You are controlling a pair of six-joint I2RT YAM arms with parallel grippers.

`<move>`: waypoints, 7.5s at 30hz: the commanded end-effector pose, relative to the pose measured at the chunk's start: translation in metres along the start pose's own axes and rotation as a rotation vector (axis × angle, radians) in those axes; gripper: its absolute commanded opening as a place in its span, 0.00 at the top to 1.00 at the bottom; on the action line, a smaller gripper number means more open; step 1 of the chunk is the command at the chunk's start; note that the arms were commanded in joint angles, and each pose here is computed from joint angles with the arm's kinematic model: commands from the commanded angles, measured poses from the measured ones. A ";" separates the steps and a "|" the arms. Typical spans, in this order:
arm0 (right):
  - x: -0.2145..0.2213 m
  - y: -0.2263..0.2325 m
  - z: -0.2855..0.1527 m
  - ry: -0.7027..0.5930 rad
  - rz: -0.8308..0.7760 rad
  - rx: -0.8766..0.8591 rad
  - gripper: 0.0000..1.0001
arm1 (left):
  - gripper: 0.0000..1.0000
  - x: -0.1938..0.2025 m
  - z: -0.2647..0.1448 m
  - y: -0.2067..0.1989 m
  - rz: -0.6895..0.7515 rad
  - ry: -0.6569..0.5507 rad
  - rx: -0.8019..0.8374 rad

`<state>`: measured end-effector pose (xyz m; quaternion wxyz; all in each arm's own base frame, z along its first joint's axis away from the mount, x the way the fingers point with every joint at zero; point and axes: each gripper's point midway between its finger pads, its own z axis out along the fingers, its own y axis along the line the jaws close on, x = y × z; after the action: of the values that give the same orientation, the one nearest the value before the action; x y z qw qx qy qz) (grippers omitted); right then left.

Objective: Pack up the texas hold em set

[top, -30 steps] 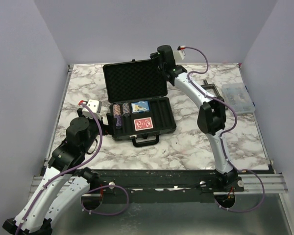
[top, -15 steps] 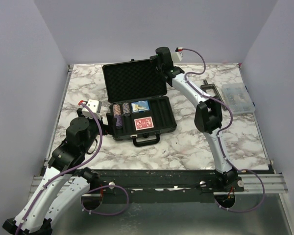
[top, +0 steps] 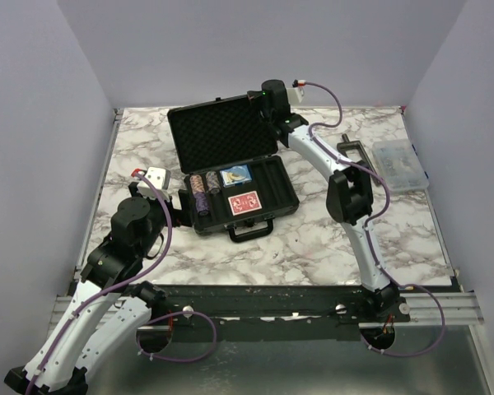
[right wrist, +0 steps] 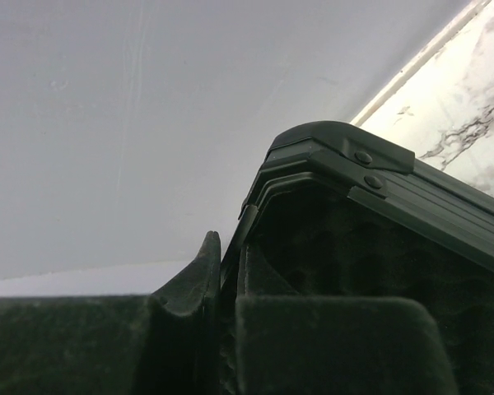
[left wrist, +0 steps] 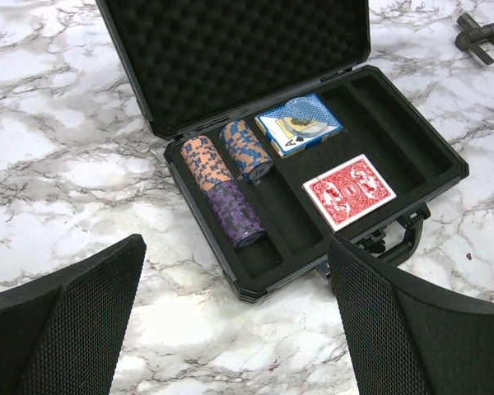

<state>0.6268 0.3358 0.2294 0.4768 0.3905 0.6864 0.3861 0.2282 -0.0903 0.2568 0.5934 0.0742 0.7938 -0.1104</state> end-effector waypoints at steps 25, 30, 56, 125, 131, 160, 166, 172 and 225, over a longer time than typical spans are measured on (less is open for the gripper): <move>-0.023 0.013 -0.118 0.076 -0.039 -0.118 0.99 | 0.09 -0.001 -0.001 0.003 0.006 -0.015 -0.012; -0.021 -0.004 -0.145 0.097 -0.025 -0.115 0.99 | 0.09 -0.001 -0.001 0.004 0.008 -0.014 -0.017; -0.015 -0.106 -0.234 0.153 -0.037 0.015 0.99 | 0.09 -0.001 0.000 0.002 0.008 -0.009 -0.006; 0.144 -0.245 -0.235 0.809 -0.707 0.050 0.53 | 0.40 0.060 0.057 -0.066 0.032 0.408 0.287; 0.117 -0.194 -0.242 0.727 -0.798 -0.072 0.49 | 0.22 0.058 0.053 -0.065 0.036 0.393 0.290; 0.045 -0.217 -0.329 0.491 -0.630 -0.064 0.30 | 0.30 0.161 0.053 -0.137 -0.515 0.279 0.468; 0.063 -0.217 -0.330 0.528 -0.598 -0.168 0.34 | 0.33 0.172 0.077 -0.142 -0.514 0.300 0.435; 0.073 -0.224 -0.322 0.530 -0.592 -0.207 0.35 | 0.40 0.185 0.093 -0.148 -0.553 0.322 0.417; 0.065 -0.176 -0.304 0.462 -0.398 -0.151 0.99 | 0.25 0.172 0.027 -0.099 -0.563 0.136 0.345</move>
<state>0.2771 0.2897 0.1071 0.3488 0.0876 0.8271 0.4319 0.1795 -0.1993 0.0960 0.4593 -0.0575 0.7809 -0.4195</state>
